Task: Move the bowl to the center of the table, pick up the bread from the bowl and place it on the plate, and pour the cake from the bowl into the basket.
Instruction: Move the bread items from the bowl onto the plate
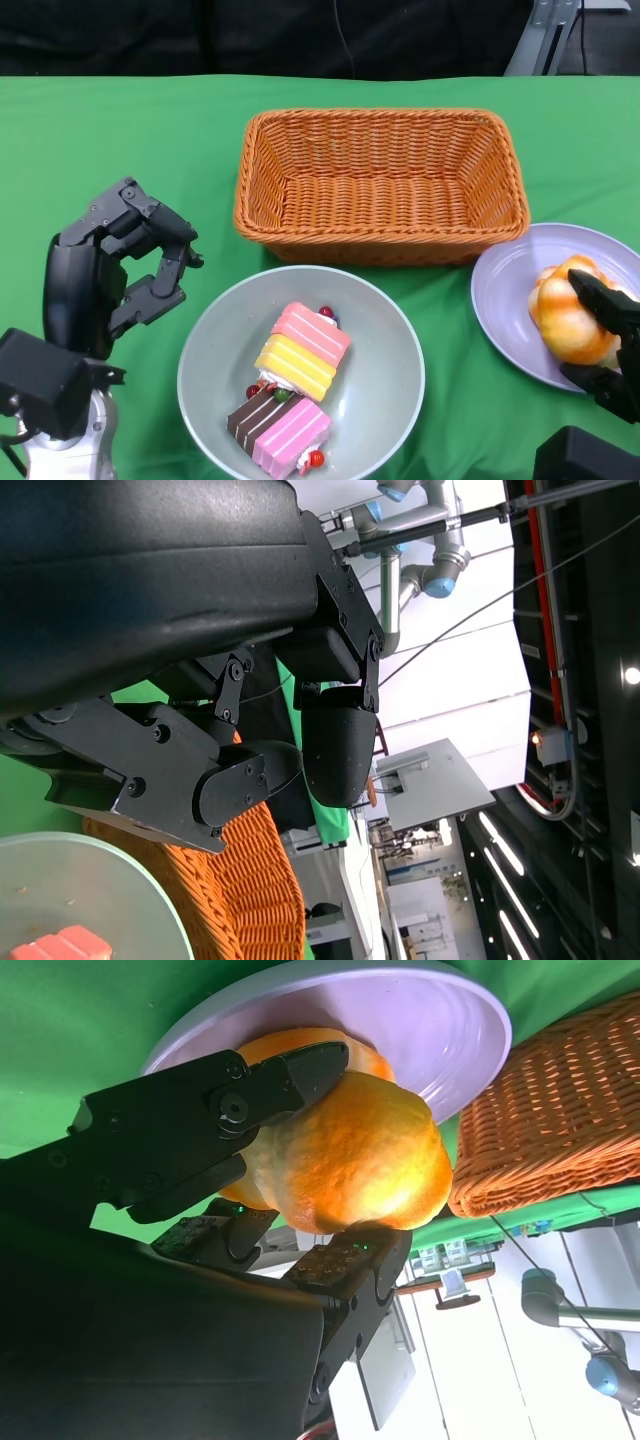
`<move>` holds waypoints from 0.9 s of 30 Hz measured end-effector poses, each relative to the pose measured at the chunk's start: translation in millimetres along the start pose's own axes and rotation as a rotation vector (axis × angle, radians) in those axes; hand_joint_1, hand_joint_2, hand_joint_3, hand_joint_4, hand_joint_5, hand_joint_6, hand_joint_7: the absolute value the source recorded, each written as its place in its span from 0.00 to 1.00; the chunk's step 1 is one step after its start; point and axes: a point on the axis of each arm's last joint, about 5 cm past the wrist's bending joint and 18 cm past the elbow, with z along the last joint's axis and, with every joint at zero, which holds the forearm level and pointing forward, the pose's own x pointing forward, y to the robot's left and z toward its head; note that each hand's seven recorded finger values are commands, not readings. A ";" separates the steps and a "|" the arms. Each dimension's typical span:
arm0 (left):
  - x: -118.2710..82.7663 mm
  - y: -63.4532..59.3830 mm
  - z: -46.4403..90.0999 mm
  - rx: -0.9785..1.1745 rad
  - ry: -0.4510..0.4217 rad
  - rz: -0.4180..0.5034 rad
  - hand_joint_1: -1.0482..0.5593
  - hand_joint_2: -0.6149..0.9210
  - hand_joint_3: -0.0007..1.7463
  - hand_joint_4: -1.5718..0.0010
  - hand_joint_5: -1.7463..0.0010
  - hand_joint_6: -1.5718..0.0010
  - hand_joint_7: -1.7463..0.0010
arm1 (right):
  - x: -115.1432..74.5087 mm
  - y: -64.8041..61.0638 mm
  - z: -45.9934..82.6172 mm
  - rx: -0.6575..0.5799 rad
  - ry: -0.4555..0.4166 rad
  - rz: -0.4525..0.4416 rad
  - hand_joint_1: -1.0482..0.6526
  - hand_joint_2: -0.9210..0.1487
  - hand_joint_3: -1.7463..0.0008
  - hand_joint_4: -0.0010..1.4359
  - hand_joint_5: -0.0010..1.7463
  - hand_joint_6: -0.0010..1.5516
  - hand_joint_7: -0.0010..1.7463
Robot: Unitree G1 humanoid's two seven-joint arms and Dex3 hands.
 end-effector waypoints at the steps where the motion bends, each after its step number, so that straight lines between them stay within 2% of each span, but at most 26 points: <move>1: 0.0 0.0 0.0 0.000 0.000 0.000 0.62 0.87 0.48 0.51 0.10 0.53 0.19 | -0.2 0.2 -0.1 0.001 -0.001 -0.003 0.40 0.04 1.00 0.49 0.02 0.44 0.01; 7: -0.2 0.0 -0.3 0.003 0.002 -0.002 0.62 0.87 0.48 0.51 0.10 0.53 0.19 | -1.0 1.2 -1.1 0.009 -0.004 -0.014 0.41 0.02 0.99 0.54 0.03 0.47 0.01; 17: -1.8 0.2 -1.6 0.004 0.002 0.000 0.62 0.88 0.47 0.51 0.10 0.53 0.19 | 0.1 4.0 -4.0 0.041 -0.031 -0.041 0.49 0.03 1.00 0.78 0.13 0.62 0.04; 19: -1.8 0.3 -1.7 0.003 0.002 0.001 0.62 0.88 0.47 0.51 0.10 0.53 0.19 | 0.7 5.1 -5.3 0.052 -0.042 -0.054 0.51 0.02 1.00 0.69 0.38 0.70 0.03; 21: -1.9 0.3 -1.8 0.003 0.003 0.001 0.62 0.88 0.47 0.51 0.10 0.53 0.19 | 2.5 6.1 -6.3 0.062 -0.050 -0.069 0.53 0.01 0.99 0.63 0.54 0.76 0.03; 24: -2.0 0.3 -1.9 0.003 0.003 0.001 0.62 0.88 0.47 0.51 0.10 0.53 0.19 | 5.6 7.3 -7.4 0.074 -0.061 -0.092 0.54 0.00 0.99 0.59 0.66 0.79 0.03; 27: -2.0 0.4 -1.9 0.005 0.003 0.000 0.62 0.87 0.48 0.51 0.09 0.53 0.19 | 7.5 8.7 -8.4 0.076 -0.066 -0.110 0.54 0.01 0.99 0.58 0.71 0.79 0.03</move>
